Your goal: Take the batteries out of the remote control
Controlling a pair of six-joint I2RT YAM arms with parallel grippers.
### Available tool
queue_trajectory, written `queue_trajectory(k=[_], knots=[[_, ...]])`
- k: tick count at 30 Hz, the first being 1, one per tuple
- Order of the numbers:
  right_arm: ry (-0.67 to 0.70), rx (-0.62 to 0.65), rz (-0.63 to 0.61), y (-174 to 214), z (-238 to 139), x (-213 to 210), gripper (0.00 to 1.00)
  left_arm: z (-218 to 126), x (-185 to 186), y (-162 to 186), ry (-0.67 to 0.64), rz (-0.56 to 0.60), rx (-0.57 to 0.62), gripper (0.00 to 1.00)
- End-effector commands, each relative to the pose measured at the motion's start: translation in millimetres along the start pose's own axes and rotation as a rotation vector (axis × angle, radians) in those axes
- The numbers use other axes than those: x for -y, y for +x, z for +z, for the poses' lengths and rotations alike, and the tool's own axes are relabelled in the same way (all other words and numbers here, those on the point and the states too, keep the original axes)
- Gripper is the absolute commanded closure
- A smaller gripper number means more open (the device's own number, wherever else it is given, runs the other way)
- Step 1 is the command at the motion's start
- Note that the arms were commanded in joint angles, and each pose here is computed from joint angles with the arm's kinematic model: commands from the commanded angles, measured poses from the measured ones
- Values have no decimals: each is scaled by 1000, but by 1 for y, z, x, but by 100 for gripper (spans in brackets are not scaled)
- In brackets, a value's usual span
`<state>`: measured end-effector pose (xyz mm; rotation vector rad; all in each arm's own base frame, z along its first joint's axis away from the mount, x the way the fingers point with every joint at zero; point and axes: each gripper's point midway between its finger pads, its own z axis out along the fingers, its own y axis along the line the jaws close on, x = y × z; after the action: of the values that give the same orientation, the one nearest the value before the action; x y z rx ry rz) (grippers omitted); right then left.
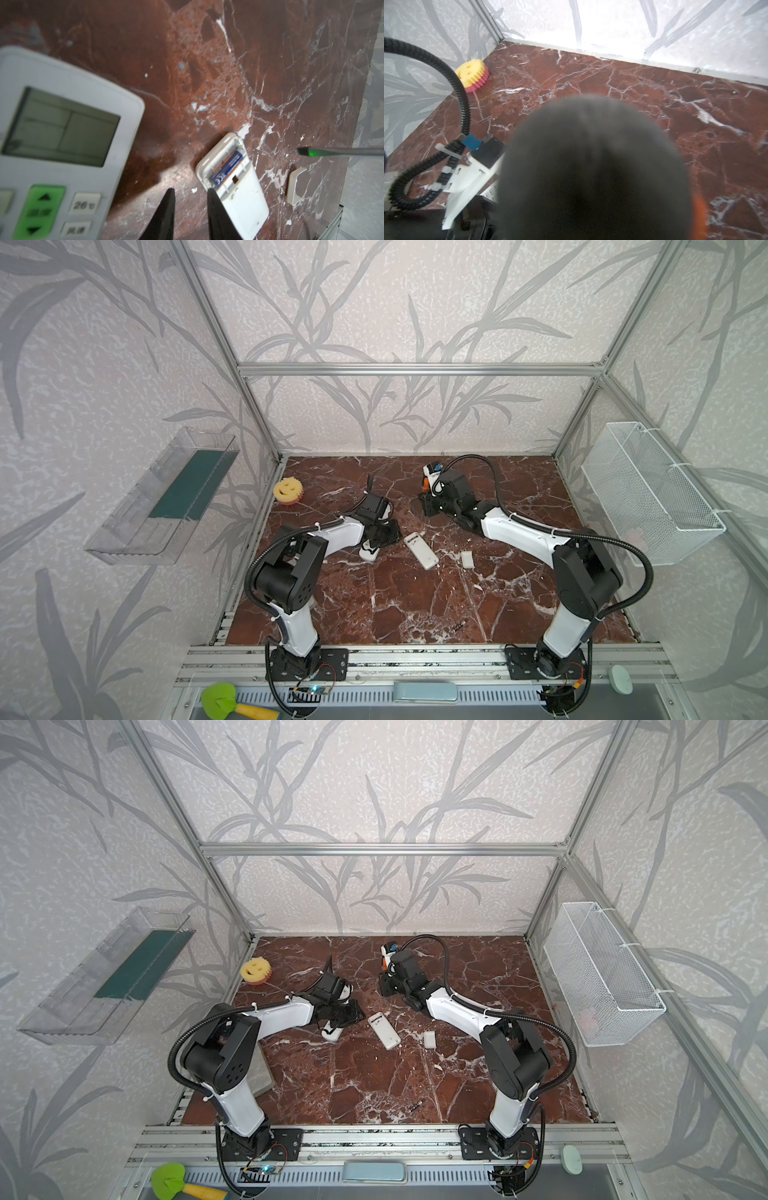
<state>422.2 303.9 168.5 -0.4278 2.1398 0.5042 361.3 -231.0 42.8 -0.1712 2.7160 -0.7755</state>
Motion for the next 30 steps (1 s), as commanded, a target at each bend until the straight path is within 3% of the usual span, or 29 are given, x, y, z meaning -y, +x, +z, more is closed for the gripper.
queue_trajectory(k=[1,6,11,19,30], knots=[[72,-98,-38,40,-16,16,100,10,2,3,-37,-3,-30,71],[93,-147,-22,80,-40,26,100,18,1,12,-62,4,-57,71],[24,-173,-1,98,-44,4,100,19,-4,16,-93,-7,-61,72],[-76,-134,-24,100,-50,-50,100,10,-2,11,-108,14,-37,72],[-128,-90,-1,88,-49,-71,100,2,3,7,-99,36,-10,68]])
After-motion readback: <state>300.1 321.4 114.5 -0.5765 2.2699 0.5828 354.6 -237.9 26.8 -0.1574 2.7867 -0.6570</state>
